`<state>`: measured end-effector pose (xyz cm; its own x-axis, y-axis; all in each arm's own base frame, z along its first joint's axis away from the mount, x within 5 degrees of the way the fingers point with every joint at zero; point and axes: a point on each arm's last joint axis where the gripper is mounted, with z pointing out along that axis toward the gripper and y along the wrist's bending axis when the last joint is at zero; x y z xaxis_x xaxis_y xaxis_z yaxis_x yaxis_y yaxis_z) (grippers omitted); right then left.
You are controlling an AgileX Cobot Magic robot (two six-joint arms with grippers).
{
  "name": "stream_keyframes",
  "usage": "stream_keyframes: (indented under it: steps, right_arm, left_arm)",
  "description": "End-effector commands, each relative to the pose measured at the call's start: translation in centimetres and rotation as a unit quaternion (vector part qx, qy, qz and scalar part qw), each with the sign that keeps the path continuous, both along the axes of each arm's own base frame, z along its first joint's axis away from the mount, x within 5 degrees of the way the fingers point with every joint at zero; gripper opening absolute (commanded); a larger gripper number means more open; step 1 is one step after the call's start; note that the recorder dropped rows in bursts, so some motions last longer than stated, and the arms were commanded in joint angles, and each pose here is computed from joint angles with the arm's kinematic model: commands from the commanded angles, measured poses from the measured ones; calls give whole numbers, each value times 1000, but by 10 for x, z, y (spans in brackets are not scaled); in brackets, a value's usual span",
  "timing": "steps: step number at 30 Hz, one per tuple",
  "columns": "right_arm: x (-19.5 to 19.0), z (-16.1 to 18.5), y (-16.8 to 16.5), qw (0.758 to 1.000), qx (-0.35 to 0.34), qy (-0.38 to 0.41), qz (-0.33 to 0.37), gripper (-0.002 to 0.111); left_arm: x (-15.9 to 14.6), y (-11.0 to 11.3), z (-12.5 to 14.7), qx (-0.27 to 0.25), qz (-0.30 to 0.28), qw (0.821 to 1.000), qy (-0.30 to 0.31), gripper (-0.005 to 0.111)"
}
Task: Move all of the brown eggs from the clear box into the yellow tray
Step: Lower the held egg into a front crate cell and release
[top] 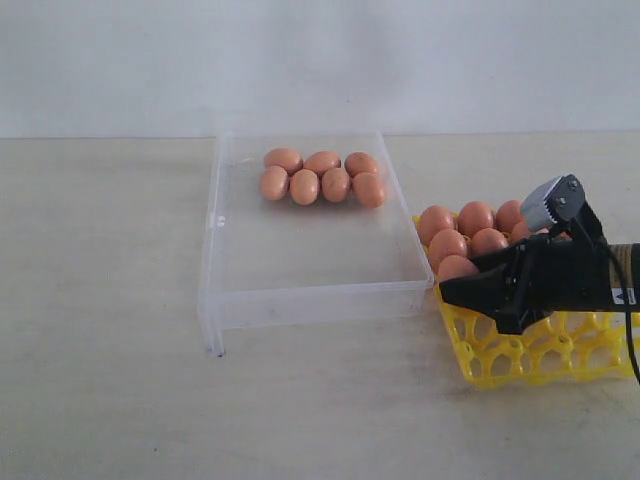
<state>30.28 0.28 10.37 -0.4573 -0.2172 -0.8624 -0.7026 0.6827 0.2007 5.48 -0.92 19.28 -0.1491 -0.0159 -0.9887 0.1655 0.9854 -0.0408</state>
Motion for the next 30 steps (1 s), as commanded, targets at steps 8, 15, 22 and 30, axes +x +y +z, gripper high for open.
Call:
stream_keyframes:
  steps: [8,15,22,30]
  right_arm:
    - [1,-1,-1,1000,9,15,-13,19]
    - [2,0,-1,999,14,14,-25,55]
    - [5,4,-1,999,37,3,-36,55]
    - [9,17,-2,996,58,-21,-59,55]
  left_arm:
    - [0,0,-1,0,1,1000,0,4]
    - [0,0,-1,0,1,1000,0,4]
    - [0,0,-1,0,1,1000,0,4]
    - [0,0,-1,0,1,1000,0,4]
